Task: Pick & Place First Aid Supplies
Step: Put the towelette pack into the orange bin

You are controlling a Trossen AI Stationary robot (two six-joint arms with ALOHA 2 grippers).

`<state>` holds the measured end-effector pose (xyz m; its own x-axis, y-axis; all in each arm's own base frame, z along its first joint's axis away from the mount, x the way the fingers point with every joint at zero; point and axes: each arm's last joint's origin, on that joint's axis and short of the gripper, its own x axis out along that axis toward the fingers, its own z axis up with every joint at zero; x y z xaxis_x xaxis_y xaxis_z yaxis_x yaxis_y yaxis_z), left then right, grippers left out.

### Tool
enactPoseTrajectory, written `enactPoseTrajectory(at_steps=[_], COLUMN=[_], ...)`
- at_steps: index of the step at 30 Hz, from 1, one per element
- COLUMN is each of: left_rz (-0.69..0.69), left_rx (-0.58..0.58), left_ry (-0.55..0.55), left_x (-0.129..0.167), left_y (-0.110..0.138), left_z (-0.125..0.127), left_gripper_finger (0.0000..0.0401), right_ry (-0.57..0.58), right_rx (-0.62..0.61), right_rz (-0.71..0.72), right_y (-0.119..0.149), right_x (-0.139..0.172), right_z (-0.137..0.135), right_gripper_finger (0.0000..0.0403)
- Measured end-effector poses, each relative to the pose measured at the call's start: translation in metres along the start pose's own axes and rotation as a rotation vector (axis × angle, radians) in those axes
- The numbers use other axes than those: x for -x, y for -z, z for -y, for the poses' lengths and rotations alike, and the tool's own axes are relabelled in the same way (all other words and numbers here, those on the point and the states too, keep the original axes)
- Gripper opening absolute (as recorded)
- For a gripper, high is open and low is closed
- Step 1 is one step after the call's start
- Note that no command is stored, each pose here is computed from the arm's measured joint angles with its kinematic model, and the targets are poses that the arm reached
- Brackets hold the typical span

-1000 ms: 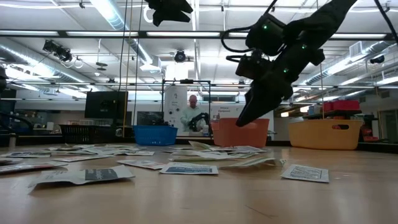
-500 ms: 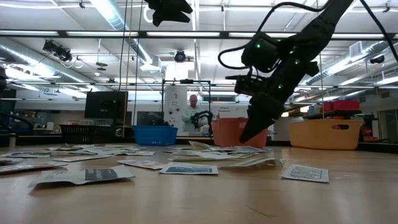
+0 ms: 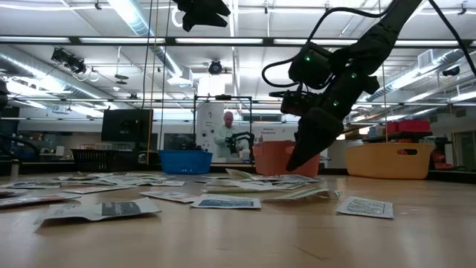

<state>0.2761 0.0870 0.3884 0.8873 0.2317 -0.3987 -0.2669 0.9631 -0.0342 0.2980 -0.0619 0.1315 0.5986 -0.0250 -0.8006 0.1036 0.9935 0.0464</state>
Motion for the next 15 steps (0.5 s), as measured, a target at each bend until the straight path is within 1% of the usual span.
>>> enactPoseTrajectory(at_steps=[9,15], left_rz=[0.0,0.0], left_rx=[-0.001,-0.001], left_ry=[0.0,0.0], left_x=[0.0,0.0], left_y=[0.0,0.0], left_z=[0.0,0.0], left_gripper_finger=[0.0177,0.0177], right_ry=[-0.003,-0.009], right_rx=[-0.005,-0.005], right_rz=[-0.057,-0.059], right_y=[0.008,0.008], right_x=[-0.009,-0.01], right_z=[0.003,0.003], right_gripper_finger=[0.0226,0.0225])
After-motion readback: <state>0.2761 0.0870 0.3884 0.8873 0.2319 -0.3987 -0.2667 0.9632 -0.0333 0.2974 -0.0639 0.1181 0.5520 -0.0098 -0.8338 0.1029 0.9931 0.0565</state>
